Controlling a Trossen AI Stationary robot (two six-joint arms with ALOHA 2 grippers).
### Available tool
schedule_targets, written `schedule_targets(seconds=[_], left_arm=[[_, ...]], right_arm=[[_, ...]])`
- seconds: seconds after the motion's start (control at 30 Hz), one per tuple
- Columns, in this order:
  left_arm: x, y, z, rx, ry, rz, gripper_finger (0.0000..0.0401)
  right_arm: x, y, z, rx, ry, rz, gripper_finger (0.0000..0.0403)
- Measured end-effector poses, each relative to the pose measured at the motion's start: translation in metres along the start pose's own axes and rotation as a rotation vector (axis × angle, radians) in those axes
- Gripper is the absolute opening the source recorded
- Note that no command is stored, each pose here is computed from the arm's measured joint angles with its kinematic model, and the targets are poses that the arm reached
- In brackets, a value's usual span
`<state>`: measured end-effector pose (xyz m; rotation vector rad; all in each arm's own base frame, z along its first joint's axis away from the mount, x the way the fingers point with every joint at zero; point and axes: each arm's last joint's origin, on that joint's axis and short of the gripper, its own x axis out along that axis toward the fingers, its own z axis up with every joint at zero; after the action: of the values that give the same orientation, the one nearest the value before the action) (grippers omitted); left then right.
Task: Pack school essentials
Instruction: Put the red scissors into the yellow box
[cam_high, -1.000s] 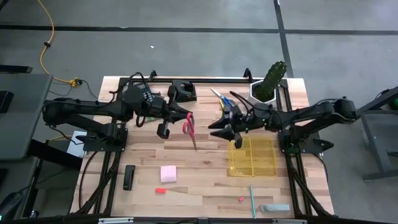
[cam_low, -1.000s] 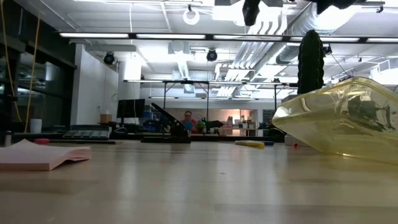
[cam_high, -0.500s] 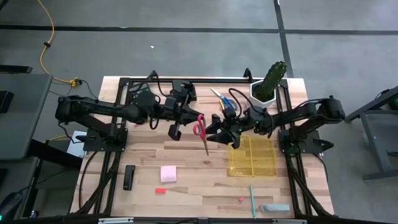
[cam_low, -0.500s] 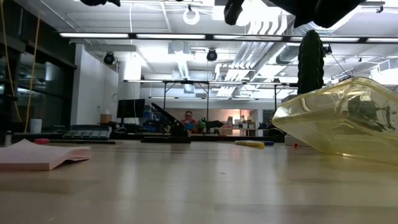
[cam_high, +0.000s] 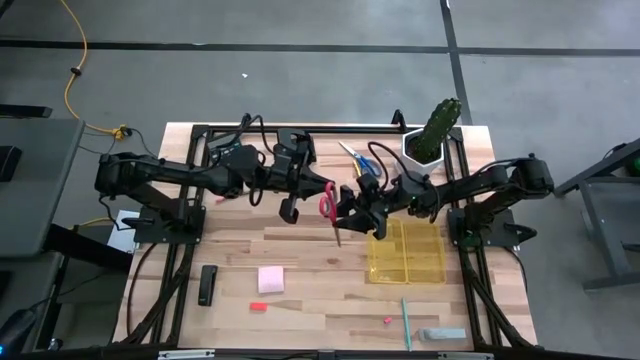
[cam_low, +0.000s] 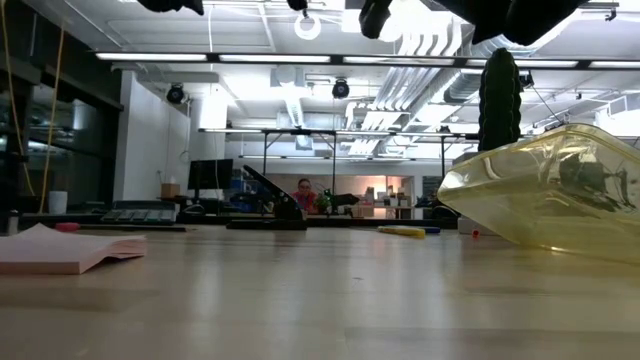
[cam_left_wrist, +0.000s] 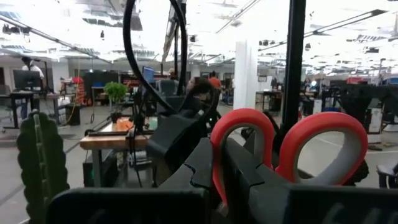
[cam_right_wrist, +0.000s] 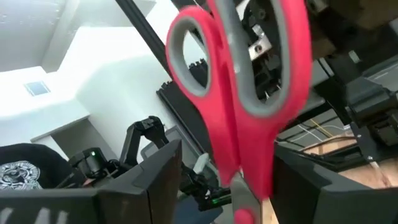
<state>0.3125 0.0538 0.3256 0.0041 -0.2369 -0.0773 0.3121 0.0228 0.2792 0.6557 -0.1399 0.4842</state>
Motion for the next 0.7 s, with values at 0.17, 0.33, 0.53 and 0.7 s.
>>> schedule_targets(seconds=[0.17,0.33,0.53,0.7], left_arm=[[-0.0001,0.0004,0.0003,0.001,-0.003,0.002,0.0000],[-0.0001,-0.0004,0.0000,-0.048,0.002,-0.023,0.0000],[-0.0003,-0.0009,0.0005,-0.049,0.002,-0.026,0.0019],[-0.0008,0.0013,-0.0028,-0.058,0.035,0.020,0.0054]], right_arm=[[-0.0001,-0.0001,0.0000,-0.004,-0.001,0.000,0.0146],[-0.0002,0.0002,-0.0006,-0.026,0.018,0.020,0.0061],[-0.0005,-0.0004,-0.0006,-0.015,0.028,0.026,0.0017],[-0.0004,0.0012,-0.0011,-0.016,0.045,0.055,0.0013]])
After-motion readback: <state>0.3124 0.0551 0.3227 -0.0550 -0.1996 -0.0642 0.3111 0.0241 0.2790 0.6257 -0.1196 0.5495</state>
